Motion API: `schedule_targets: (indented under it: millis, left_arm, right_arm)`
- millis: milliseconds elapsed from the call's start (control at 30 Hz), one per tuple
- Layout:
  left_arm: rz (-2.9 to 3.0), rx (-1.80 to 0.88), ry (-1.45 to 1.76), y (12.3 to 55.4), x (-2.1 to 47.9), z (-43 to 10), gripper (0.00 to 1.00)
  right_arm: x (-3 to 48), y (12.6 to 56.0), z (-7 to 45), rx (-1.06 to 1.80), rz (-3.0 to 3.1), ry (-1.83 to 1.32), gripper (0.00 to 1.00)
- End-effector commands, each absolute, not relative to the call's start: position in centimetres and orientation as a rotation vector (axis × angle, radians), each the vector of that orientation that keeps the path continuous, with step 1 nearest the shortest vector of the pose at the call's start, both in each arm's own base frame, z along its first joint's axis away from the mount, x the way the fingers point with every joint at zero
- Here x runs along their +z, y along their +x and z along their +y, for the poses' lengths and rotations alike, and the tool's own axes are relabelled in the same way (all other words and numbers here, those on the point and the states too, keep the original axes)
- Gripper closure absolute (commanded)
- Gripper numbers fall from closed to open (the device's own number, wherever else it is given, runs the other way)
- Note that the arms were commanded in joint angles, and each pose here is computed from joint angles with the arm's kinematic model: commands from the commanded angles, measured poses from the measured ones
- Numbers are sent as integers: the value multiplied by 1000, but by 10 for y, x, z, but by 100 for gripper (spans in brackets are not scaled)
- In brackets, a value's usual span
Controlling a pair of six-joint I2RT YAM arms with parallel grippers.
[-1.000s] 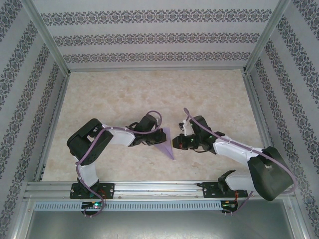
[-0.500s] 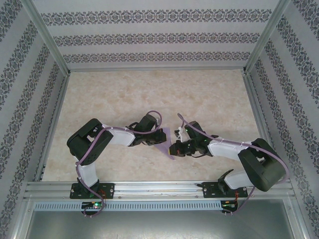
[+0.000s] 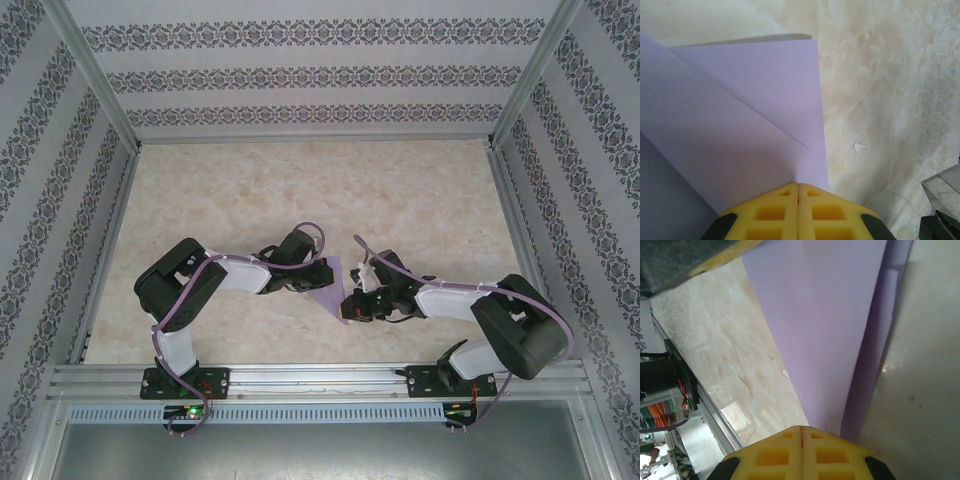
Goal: Fold a paper plane with a square sheet of paper (fold left side to right side)
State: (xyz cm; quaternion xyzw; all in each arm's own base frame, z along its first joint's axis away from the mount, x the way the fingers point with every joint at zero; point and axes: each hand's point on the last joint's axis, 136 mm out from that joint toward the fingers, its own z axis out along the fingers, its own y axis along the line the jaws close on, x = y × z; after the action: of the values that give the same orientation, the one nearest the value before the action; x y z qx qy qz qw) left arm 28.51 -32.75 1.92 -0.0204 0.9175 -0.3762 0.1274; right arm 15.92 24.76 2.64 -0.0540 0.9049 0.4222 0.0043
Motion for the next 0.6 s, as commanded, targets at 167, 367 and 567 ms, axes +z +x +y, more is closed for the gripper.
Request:
schedule_targets:
  millis: [167,367,567]
  left_arm:
    - [2792,-936,-100,269,-14,-307,94]
    - [2792,-936,-99,269,-14,-306,94]
    - [2792,-934,-100,269,-14,-306,94]
  right_arm:
    - [18,153,245,1306,2865,-166,100]
    - [16,151,245,1308,2874,-169,100]
    - [14,149,246,1311,2885,-171,100]
